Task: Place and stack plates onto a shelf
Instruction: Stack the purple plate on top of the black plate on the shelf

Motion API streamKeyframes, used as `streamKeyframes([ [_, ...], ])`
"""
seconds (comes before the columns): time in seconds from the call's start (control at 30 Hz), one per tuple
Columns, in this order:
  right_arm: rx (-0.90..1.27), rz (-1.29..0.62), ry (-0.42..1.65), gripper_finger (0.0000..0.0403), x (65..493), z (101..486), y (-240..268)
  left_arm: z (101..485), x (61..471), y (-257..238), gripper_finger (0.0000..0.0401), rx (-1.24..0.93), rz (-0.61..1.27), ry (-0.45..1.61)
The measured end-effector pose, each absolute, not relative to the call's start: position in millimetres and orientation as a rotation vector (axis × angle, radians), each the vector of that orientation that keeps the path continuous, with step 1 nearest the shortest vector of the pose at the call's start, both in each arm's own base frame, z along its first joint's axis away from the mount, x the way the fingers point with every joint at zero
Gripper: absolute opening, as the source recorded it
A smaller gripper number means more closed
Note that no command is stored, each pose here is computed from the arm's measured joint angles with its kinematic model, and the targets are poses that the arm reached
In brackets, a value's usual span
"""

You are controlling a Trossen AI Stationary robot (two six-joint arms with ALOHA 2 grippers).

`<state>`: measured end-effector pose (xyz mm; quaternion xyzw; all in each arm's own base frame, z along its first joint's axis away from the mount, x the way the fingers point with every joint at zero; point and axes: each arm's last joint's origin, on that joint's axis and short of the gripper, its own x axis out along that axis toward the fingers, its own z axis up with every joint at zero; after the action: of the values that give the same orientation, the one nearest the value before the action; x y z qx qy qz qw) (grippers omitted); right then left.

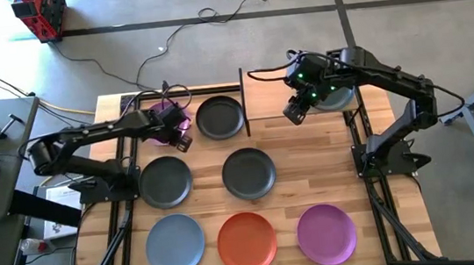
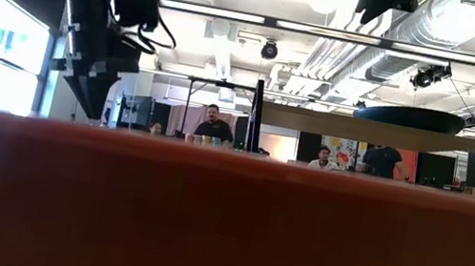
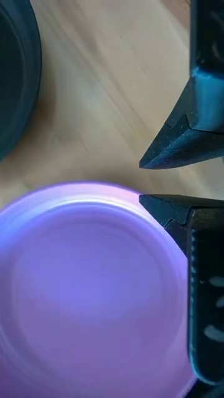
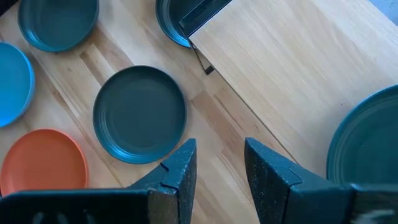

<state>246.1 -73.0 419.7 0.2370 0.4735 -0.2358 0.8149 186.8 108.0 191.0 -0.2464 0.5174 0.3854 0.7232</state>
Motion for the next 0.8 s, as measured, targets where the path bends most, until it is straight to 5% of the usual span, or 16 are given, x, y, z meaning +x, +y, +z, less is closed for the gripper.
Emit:
streamKeyframes([
  [0.8,0.505,-0.505,1.01,0.0114,246.1,419.7,-73.1,147.8,205.2,120.5,0.0065,-0.495,0.922,1.281],
])
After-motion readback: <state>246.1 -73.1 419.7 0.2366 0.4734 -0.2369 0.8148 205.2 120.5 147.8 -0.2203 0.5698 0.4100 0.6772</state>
